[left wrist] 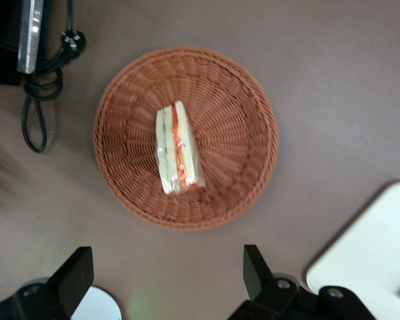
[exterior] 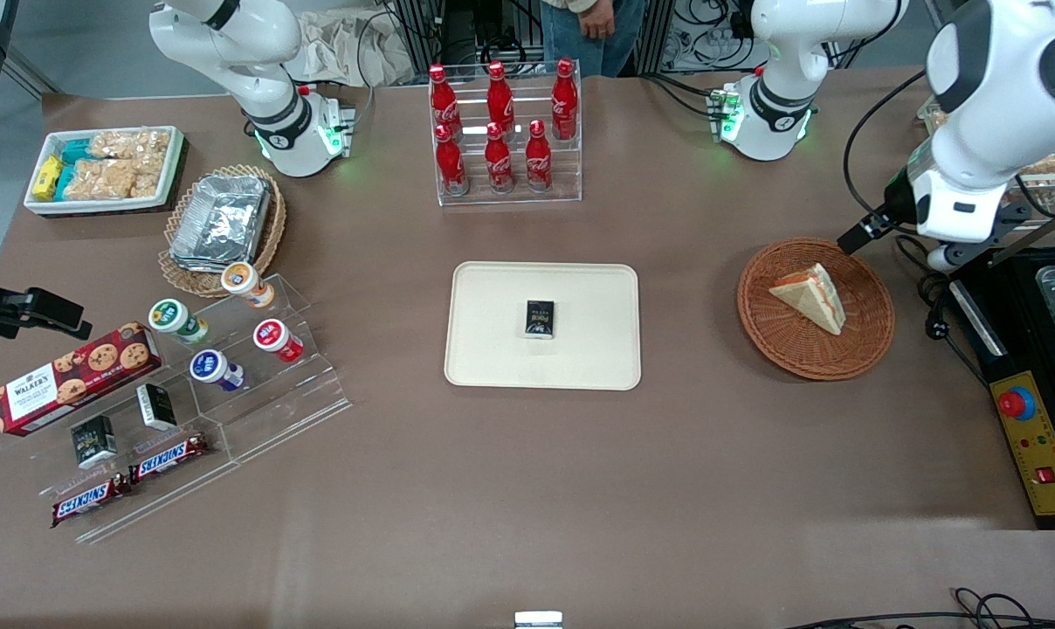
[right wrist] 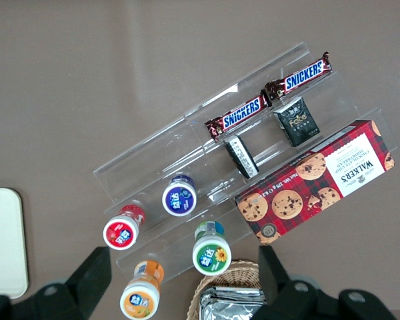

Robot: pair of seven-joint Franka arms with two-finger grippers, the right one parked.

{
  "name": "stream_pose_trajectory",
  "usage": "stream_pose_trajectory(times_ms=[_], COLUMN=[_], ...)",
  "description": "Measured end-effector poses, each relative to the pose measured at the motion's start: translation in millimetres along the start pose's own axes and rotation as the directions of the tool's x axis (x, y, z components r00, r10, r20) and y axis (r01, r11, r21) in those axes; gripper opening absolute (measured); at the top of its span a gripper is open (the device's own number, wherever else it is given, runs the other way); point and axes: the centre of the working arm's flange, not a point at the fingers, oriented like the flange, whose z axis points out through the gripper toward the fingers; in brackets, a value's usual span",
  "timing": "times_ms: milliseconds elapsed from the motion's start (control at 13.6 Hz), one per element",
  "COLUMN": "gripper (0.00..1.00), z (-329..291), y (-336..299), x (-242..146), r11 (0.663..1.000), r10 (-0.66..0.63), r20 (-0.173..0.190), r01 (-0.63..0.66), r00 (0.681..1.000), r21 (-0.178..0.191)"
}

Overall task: Place sandwich from basket to tray
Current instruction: 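Lower the left gripper and close it on the wrapped sandwich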

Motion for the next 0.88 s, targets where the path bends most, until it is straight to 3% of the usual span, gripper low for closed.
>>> stream_pose_trajectory(times_ms=[294,882], gripper=[1.00,1.00], z=[61,154], y=[11,-27], x=[-11,-8], r11=[0.998,0.987], r10=[-0.056,-0.162], r20=[-0.030,-0.007], r01=[0.056,0.162], r00=[0.998,0.987], r21=[0.014,0.003])
